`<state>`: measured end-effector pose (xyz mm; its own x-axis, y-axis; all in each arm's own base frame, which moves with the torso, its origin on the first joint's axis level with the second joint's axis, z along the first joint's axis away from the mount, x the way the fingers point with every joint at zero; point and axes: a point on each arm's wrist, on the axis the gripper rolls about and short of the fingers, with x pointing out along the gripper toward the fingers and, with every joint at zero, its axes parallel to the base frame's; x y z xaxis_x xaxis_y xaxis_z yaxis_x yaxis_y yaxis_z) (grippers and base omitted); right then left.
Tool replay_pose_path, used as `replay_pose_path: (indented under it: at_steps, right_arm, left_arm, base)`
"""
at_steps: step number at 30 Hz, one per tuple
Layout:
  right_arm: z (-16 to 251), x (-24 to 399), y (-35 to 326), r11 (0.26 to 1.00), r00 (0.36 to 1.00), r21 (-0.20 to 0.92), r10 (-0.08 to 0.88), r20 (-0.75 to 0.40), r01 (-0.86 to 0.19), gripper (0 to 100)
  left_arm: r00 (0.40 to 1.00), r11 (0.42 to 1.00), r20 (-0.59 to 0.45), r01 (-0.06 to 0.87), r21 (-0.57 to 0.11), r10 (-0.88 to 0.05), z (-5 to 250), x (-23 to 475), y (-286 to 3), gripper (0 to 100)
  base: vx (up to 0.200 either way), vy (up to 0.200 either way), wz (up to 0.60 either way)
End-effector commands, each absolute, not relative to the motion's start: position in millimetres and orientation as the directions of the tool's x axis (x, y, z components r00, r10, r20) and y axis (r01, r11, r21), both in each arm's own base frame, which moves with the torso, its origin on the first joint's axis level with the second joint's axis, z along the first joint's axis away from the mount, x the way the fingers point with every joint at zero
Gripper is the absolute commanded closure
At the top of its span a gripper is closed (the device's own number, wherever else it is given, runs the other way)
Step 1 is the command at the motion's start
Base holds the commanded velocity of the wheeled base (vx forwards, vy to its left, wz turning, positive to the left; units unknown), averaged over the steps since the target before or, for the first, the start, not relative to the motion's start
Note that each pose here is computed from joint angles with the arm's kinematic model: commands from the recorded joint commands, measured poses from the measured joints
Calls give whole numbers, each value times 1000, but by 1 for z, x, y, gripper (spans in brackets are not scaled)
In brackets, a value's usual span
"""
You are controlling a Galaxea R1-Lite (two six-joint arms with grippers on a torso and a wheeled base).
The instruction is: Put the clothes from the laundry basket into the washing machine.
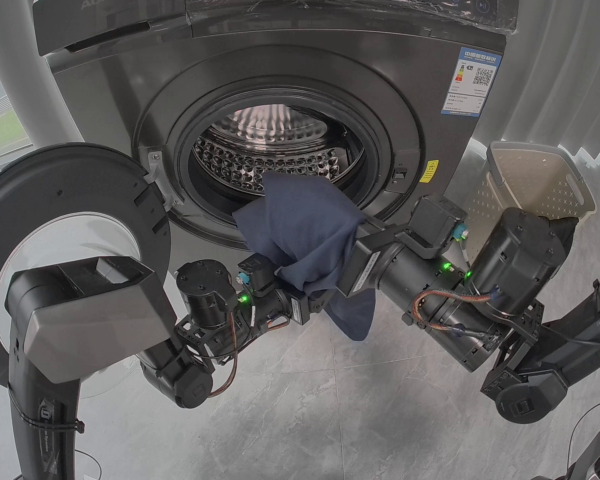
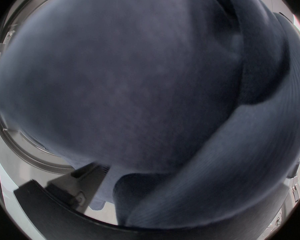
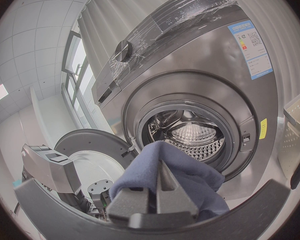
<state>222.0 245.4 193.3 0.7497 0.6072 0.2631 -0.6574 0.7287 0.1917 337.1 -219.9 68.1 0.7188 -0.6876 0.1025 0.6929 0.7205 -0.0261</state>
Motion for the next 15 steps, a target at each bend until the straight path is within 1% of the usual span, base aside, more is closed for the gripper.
replay_pose_path:
  at_steps: [1, 7, 9, 13, 15]
  right_arm:
    - [194, 220, 246, 725, 747, 194, 609, 266, -661, 100]
    - [193, 220, 245, 723, 747, 200, 609, 266, -661, 100]
    - [193, 219, 244, 724, 747, 200, 610, 263, -661, 100]
    - [196, 220, 239, 732, 754, 201, 598, 271, -652, 100]
    - [197, 222, 238, 735, 758, 201, 593, 272, -647, 100]
  left_arm:
    - [726, 729, 111, 685, -26, -678, 66, 343, -222, 100]
    - [742, 745, 153, 665, -48, -653, 71, 350, -227, 100]
    - [749, 752, 178, 656, -60, -639, 77, 353, -228, 100]
    - [751, 754, 175, 654, -64, -637, 78, 351, -227, 100]
    - [750, 752, 160, 656, -62, -641, 75, 347, -227, 100]
  base:
    - [0, 0, 0]
    - [0, 0, 0]
    - [0, 0, 0]
    - [0, 0, 0]
    - [0, 0, 0]
